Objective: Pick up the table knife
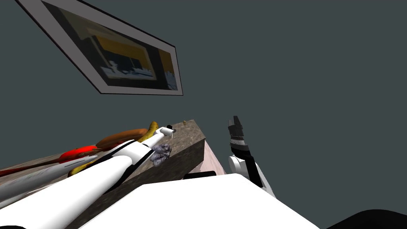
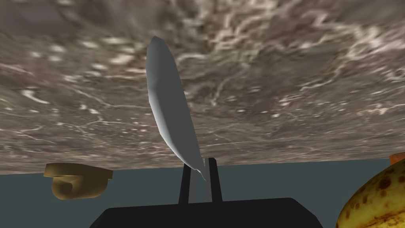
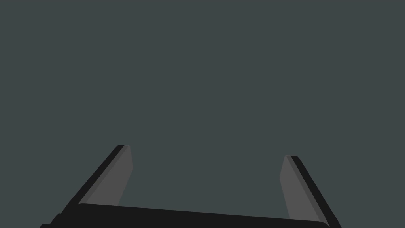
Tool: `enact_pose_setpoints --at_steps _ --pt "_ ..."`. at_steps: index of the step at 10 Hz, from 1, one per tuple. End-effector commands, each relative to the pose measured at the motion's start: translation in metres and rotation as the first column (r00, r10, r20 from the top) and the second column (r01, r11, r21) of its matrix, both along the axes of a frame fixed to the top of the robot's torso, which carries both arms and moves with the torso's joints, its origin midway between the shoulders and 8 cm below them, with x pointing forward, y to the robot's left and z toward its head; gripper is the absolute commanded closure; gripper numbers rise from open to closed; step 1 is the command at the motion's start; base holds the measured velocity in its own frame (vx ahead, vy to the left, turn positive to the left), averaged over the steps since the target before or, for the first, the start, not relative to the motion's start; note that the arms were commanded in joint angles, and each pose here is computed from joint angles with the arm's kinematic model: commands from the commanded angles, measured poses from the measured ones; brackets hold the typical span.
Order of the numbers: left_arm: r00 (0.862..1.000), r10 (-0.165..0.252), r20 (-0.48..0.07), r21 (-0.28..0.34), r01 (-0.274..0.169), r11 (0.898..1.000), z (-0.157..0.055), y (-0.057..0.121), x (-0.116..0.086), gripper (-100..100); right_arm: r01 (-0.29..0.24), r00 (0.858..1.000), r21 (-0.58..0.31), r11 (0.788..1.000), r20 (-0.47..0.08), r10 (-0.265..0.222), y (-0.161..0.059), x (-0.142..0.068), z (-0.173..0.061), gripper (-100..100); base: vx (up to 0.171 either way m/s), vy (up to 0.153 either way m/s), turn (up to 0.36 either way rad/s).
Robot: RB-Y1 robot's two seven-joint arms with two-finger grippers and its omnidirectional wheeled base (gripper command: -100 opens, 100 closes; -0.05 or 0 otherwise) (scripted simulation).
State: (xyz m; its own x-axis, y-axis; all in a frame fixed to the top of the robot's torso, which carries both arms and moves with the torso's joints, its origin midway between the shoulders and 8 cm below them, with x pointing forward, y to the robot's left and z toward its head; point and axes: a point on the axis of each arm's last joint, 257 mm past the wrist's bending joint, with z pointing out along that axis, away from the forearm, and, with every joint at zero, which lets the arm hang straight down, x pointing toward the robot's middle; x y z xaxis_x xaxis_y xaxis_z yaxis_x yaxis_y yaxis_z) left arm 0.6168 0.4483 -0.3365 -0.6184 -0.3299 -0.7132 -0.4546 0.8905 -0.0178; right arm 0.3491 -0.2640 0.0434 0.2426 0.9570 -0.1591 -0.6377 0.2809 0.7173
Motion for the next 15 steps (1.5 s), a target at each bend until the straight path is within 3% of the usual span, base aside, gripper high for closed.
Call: enact_pose_setpoints --at_steps 1,7,15 --pt "1.0 0.004 0.003 0.003 -0.004 1.0 0.005 -0.002 0.002 100 0.0 1.0 0.0 1.0 0.0 0.0 0.0 0.0 0.0 0 -0.023 0.035 -0.059" --pt "1.0 0.026 0.001 0.001 -0.026 1.0 0.009 -0.012 -0.002 100 0.0 1.0 0.0 1.0 0.0 0.0 0.0 0.0 0.0 0 -0.023 0.034 -0.043" --pt "0.998 0.063 -0.022 -0.008 -0.063 0.998 -0.004 -0.025 -0.019 100 0.0 1.0 0.0 1.0 0.0 0.0 0.0 0.0 0.0 0 -0.02 0.03 -0.034"
